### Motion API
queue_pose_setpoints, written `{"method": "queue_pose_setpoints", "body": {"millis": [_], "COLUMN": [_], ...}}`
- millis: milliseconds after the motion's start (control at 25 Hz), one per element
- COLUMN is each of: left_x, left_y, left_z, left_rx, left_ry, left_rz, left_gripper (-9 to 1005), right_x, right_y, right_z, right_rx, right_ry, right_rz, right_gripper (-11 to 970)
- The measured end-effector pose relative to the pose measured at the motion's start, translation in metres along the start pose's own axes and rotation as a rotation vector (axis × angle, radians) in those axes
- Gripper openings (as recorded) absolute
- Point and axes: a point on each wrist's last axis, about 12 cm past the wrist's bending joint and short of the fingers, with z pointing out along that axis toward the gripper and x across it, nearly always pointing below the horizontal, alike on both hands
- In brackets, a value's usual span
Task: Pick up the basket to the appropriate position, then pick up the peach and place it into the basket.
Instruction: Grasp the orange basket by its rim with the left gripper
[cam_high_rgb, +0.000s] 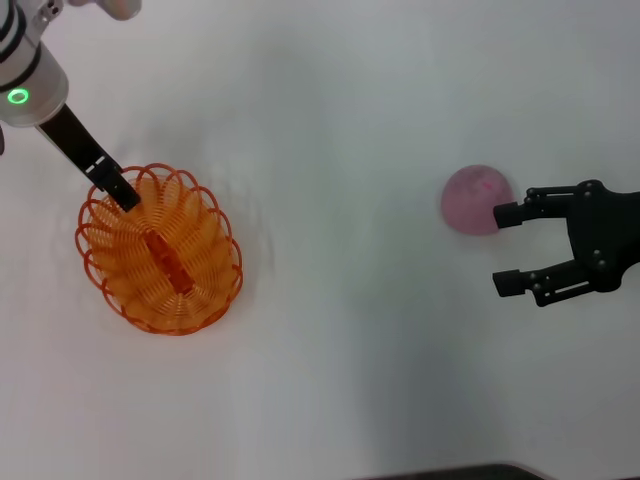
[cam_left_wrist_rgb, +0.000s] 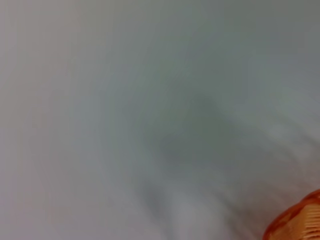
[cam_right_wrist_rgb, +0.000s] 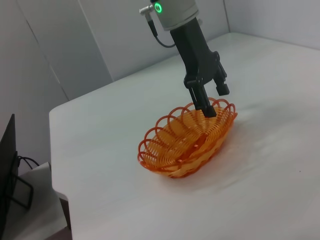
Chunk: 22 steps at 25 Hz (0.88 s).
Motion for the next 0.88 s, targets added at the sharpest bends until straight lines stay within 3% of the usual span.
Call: {"method": "queue_pose_setpoints", "body": {"millis": [880], "left_x": [-0.0028], "left_y": [-0.0085], "left_z": [0.0052], "left_rx": [0.009], "left_ry": [0.006], "left_rz": [0.017], "left_gripper": [840], "right_x": [0.0021], "right_y": [-0.0004], "right_z": [0.0029], "right_rx": [0.007], "right_ry": [0.008], "right_rz": [0.008], "right_gripper": [941]}}
